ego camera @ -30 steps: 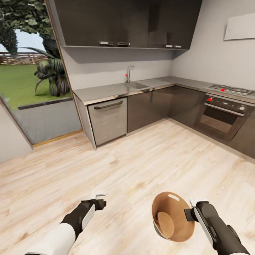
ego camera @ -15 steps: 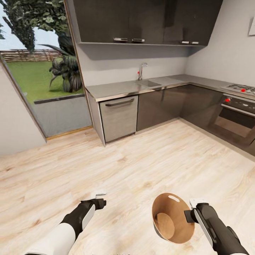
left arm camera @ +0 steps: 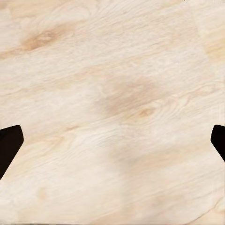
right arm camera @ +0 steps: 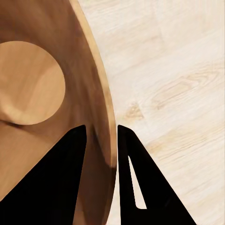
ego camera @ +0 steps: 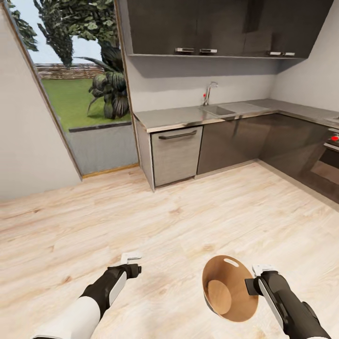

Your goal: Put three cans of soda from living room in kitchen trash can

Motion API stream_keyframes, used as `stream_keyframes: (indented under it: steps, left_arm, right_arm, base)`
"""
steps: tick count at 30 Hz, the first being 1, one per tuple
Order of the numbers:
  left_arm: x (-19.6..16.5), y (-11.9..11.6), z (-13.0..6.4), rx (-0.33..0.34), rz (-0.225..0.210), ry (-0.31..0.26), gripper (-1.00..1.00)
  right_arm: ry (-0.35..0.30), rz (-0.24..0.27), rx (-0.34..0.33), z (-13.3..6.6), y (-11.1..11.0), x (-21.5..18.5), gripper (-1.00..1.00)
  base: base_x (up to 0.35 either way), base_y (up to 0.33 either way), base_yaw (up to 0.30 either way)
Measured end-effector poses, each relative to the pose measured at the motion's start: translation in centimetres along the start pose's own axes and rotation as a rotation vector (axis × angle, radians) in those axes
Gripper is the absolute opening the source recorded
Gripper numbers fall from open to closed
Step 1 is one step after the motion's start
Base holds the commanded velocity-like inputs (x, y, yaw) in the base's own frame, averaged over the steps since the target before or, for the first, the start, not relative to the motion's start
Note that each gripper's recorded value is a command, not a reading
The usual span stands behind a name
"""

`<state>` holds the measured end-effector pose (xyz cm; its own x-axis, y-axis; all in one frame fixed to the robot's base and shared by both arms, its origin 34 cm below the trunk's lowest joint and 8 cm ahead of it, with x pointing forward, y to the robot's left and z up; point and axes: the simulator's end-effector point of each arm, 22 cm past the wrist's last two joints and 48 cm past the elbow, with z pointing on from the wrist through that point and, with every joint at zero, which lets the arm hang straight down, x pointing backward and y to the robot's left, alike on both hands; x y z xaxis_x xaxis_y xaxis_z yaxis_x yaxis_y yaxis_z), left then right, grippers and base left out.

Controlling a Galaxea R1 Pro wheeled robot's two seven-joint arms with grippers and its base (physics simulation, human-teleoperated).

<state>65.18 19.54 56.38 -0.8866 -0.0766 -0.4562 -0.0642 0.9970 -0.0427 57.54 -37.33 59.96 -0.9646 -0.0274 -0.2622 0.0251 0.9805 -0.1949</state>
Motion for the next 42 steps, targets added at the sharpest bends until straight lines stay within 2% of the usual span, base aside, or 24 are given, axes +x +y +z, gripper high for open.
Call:
stream_keyframes:
  steps: [42]
  left_arm:
    - [-1.9, -0.2, -1.4, 0.003, 0.003, -0.04, 1.0]
  right_arm:
    - [-0.042, 0.008, 0.002, -1.4, -0.4, -1.4, -1.0]
  base:
    - [0.0, 0.0, 0.232]
